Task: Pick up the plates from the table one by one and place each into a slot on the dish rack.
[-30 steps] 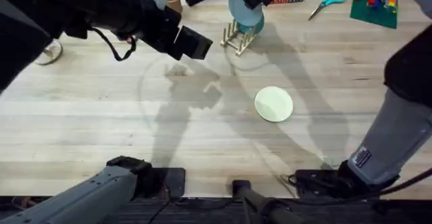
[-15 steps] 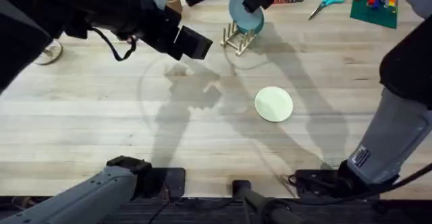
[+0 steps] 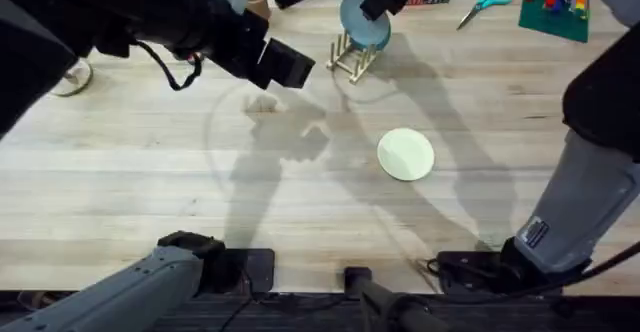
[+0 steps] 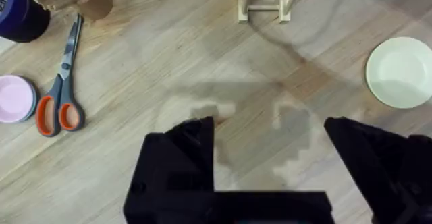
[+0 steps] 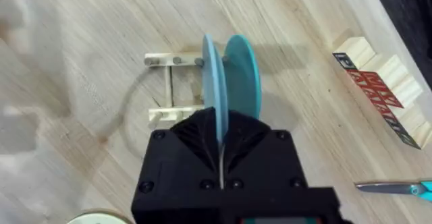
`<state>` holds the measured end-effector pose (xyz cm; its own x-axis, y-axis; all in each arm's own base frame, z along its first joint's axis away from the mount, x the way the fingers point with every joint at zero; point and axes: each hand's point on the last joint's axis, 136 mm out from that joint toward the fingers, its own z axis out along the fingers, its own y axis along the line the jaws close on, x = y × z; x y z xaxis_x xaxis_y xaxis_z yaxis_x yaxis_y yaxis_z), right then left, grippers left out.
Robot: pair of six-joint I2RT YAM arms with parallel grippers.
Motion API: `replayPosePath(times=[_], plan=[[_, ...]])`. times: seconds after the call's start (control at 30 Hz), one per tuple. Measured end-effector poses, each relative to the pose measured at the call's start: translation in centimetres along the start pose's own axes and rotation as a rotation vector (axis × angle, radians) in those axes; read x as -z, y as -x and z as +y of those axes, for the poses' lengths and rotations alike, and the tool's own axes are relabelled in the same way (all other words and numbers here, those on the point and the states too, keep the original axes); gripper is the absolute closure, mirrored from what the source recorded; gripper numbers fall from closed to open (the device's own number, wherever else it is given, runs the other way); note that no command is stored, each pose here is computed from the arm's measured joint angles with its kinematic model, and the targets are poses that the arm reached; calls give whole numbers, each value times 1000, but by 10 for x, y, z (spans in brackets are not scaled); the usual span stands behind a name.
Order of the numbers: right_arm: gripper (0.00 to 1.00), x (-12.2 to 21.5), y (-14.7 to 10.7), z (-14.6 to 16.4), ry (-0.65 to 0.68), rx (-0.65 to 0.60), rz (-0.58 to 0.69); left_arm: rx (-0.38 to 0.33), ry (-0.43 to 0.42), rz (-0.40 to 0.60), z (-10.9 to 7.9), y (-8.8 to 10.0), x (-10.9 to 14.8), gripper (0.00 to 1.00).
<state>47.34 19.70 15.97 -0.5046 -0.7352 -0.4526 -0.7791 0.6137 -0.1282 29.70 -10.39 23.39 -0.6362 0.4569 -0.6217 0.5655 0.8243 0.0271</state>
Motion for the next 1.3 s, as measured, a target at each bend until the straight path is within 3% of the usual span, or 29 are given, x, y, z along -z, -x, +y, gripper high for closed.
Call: replayPosePath(times=[0.27, 0.63, 1.13, 1.3], plan=[[971, 0, 0, 0, 0, 0, 0, 0, 0, 0, 0, 0, 0, 6], [873, 0, 0, 0, 1, 0, 0, 0, 0, 0, 0, 0, 0, 7], [870, 1, 0, 0, 0, 0, -1, 0, 0, 0, 0, 0, 0, 6], [733, 28, 0, 5, -5, -1, -8, 0, 0, 0, 0, 0, 0, 8]])
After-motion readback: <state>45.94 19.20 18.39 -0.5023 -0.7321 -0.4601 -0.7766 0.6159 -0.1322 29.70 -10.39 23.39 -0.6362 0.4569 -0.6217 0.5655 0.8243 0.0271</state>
